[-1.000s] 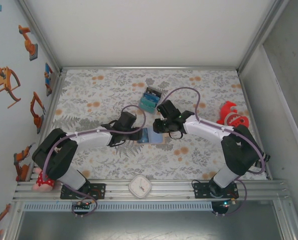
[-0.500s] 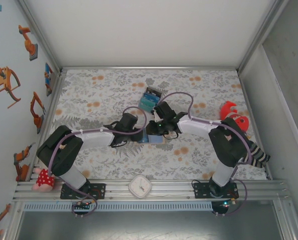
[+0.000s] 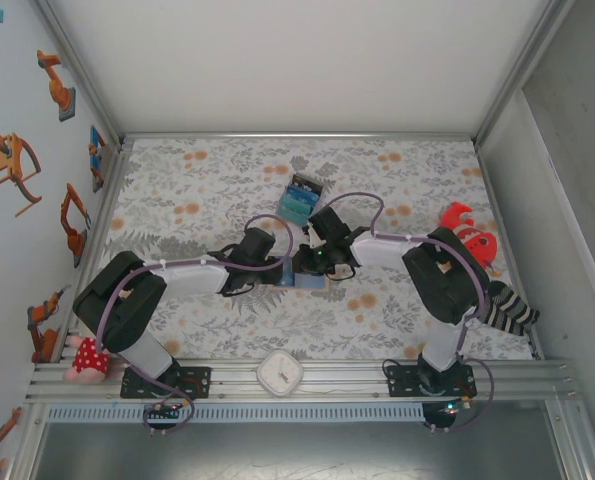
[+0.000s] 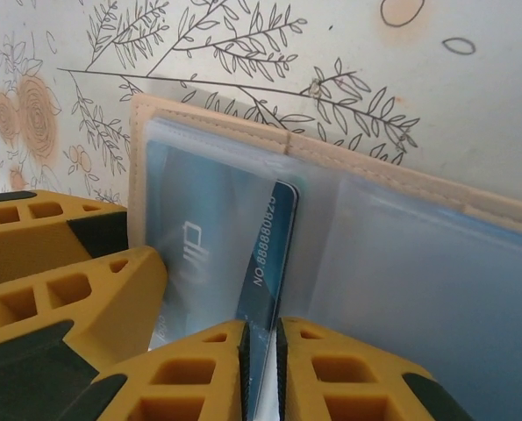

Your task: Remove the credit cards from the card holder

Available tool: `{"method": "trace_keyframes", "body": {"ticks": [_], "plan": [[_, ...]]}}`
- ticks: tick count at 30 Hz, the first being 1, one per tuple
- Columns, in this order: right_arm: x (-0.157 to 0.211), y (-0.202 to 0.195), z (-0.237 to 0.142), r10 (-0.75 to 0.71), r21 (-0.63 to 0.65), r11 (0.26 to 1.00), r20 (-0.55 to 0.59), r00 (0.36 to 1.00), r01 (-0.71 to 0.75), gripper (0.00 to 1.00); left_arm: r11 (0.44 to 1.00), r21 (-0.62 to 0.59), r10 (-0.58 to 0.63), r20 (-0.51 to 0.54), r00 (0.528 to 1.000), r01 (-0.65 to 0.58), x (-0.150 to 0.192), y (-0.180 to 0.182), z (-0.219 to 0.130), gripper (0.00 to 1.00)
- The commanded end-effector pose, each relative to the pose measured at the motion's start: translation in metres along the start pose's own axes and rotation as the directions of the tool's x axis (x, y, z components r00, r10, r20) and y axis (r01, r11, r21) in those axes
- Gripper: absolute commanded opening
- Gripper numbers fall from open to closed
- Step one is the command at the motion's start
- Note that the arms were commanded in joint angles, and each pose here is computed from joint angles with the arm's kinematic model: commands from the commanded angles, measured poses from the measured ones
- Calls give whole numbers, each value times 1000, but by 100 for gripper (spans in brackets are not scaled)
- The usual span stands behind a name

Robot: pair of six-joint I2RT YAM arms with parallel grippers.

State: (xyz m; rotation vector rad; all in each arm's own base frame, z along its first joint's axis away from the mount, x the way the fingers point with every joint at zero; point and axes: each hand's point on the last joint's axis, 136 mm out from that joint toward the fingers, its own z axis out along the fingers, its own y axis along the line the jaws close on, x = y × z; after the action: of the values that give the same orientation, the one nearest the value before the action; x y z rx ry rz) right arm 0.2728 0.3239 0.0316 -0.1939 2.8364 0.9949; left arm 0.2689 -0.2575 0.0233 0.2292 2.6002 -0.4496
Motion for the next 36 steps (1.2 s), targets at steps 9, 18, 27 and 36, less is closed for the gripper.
{"method": "trace_keyframes", "body": {"ticks": [9, 18, 27, 36], "plan": [[2, -5, 11, 59, -34, 998, -17, 998, -59, 17, 999, -33, 9, -45, 999, -10, 13, 5, 1, 29], [3, -16, 9, 88, 7, 996, -2, 996, -88, 16, 999, -34, 1, -41, 999, -2, 12, 4, -1, 28], [-1, -17, 4, 94, 16, 995, 30, 995, -94, 16, 999, -49, -21, -25, 999, 19, 13, 7, -3, 26], [-3, -23, -5, 116, 19, 993, 73, 991, -117, 15, 998, -55, -34, -15, 999, 33, 14, 8, -5, 26]]}}
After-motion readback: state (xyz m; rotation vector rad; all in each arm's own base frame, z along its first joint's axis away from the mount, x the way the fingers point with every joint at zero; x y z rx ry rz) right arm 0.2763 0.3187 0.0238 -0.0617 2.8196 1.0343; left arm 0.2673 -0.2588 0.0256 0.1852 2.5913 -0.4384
